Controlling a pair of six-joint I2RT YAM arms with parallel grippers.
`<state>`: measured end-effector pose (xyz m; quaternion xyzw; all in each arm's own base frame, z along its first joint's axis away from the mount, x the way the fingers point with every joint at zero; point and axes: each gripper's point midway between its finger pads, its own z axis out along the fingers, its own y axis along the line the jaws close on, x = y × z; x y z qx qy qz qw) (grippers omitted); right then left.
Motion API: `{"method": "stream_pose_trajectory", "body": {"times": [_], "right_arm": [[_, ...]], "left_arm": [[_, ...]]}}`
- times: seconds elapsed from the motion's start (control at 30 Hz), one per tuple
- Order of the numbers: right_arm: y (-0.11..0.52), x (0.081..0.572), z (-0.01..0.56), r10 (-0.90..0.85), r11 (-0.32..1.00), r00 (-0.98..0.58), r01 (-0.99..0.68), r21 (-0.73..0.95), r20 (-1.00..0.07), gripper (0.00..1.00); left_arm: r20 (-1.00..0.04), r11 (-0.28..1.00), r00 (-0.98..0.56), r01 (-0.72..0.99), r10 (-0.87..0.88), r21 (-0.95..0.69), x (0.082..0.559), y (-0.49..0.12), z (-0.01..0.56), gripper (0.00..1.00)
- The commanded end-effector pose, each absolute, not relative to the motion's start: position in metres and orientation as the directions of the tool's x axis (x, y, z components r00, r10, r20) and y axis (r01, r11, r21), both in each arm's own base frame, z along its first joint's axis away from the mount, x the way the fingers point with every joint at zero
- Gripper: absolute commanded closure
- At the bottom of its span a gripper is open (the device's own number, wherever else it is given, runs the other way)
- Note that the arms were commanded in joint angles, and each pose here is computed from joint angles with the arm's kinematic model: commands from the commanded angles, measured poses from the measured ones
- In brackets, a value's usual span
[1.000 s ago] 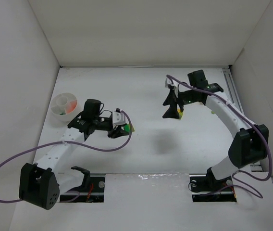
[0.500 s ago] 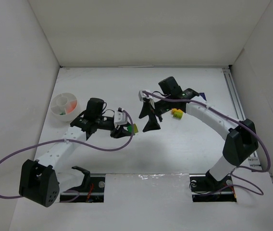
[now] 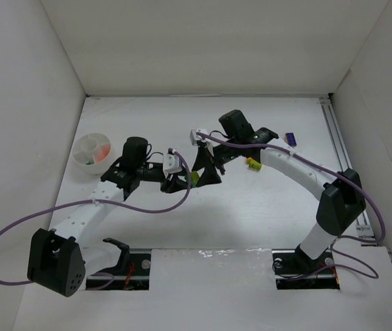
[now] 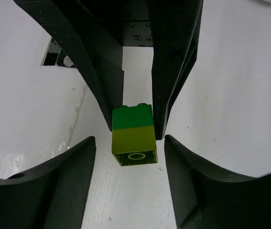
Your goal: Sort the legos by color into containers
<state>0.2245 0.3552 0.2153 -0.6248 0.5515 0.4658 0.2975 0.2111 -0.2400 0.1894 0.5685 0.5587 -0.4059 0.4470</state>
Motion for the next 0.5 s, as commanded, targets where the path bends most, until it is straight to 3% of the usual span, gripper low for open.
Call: {"method": "stream_pose_trajectory", "body": {"times": [0.0, 0.3, 0.47], "right_arm": [[0.367, 0.231, 0.237, -0.352, -0.238, 0.023, -0.969, 0.066, -0.936, 0.38], [0.368, 0.231, 0.235, -0.363, -0.222, 0.028, -0.973, 0.058, -0.931, 0.85], [0.347, 0.25, 0.234, -0.37, -0.156, -0.005, -0.986, 0.067, -0.929, 0.92]], "left_arm": [[-0.973, -0.007, 0.083, 0.996, 0.215, 0.084, 0.209, -0.247, 0.205, 1.0], [-0.975, 0.009, 0.064, 0.998, 0.212, 0.068, 0.209, -0.246, 0.203, 1.0], [-0.974, 0.027, 0.052, 0.998, 0.221, 0.059, 0.208, -0.244, 0.2, 1.0]]}}
